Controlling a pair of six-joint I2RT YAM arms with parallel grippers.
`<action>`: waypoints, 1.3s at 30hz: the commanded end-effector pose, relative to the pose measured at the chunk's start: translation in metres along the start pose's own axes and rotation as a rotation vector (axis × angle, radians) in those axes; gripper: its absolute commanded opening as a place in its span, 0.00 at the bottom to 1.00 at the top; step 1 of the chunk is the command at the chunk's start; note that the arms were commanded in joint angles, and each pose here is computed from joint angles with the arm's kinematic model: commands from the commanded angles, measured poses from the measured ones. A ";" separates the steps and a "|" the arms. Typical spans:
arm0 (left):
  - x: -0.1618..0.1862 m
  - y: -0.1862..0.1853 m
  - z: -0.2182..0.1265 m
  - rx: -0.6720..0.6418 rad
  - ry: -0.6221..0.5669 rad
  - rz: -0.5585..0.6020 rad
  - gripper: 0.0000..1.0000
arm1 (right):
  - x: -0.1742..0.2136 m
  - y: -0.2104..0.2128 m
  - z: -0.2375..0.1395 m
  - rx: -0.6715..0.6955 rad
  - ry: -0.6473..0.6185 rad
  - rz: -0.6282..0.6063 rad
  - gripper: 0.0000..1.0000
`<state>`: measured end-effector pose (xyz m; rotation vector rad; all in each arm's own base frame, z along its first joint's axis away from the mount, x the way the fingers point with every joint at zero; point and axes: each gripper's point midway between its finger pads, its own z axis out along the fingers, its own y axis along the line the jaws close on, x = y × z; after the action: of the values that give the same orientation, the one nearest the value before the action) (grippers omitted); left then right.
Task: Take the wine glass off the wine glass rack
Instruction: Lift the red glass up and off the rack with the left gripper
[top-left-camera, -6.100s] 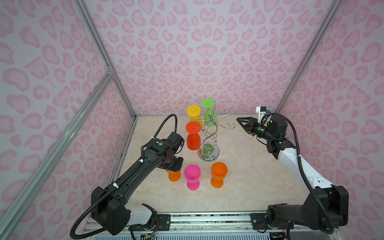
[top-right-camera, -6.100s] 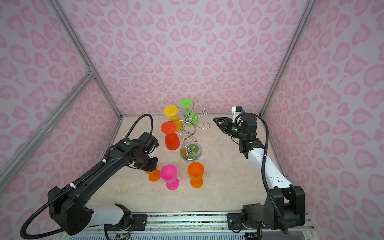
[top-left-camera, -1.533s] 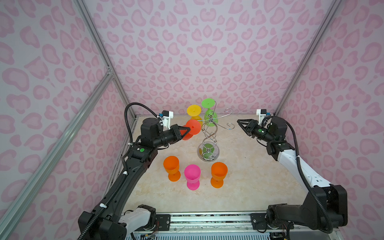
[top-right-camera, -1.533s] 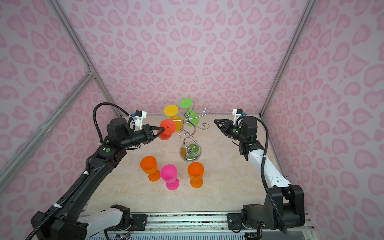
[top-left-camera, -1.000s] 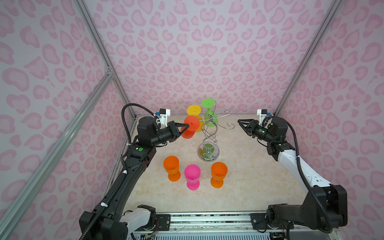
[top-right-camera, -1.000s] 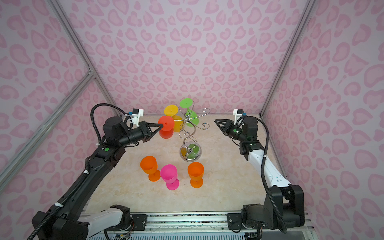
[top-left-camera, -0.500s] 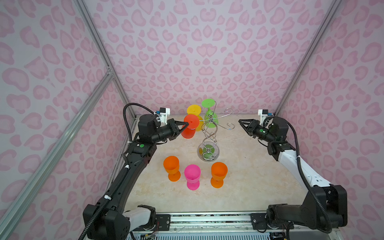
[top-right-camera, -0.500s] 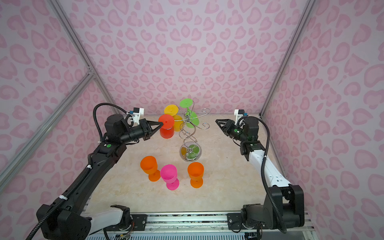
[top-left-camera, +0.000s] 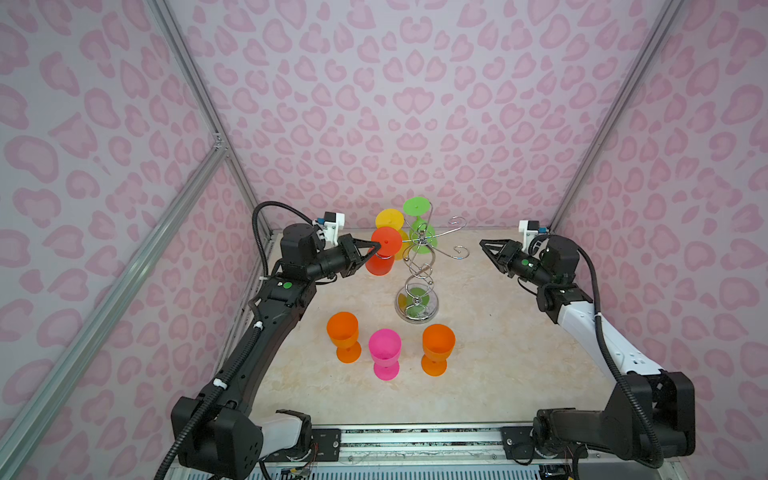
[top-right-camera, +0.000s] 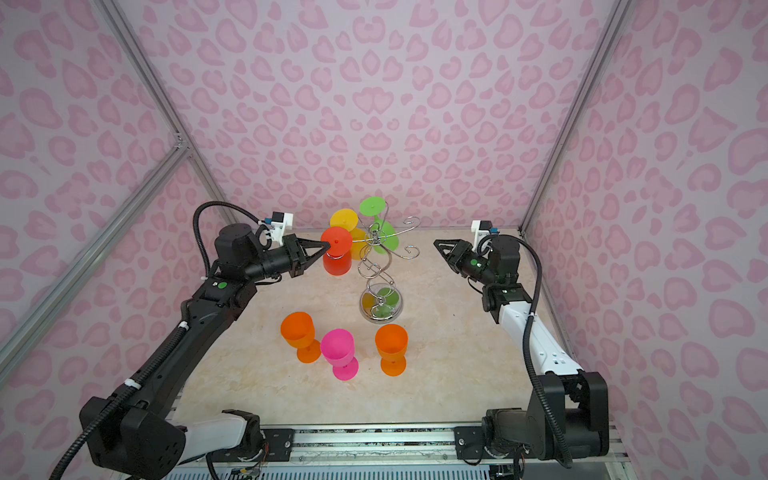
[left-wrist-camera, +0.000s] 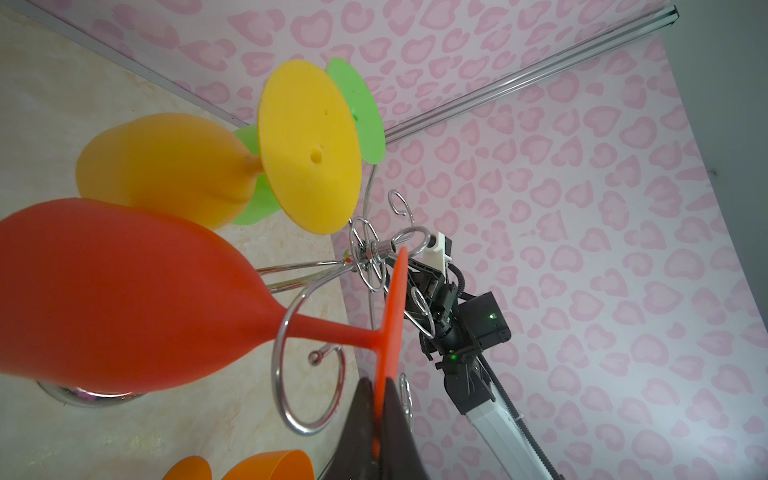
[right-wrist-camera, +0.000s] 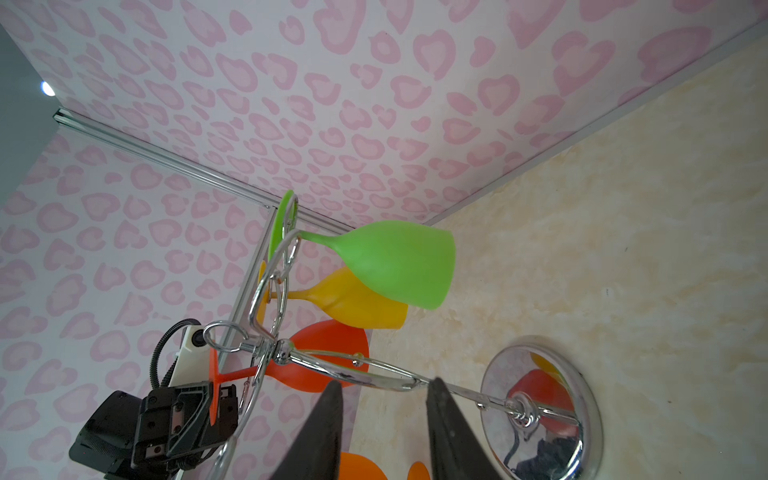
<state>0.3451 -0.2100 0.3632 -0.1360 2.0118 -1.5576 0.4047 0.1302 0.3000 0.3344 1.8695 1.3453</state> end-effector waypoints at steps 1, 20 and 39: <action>0.000 -0.015 0.002 0.048 0.011 0.068 0.02 | 0.000 0.003 0.001 -0.028 0.001 -0.007 0.35; 0.034 -0.015 0.003 0.046 0.075 0.077 0.02 | 0.001 0.004 0.000 -0.032 0.001 -0.007 0.35; 0.078 -0.021 -0.040 -0.013 0.138 0.121 0.02 | -0.001 0.008 -0.001 -0.035 -0.002 -0.011 0.35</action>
<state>0.2682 -0.2175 0.3564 0.0278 2.0776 -1.5457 0.4032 0.1311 0.3007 0.3379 1.8637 1.3650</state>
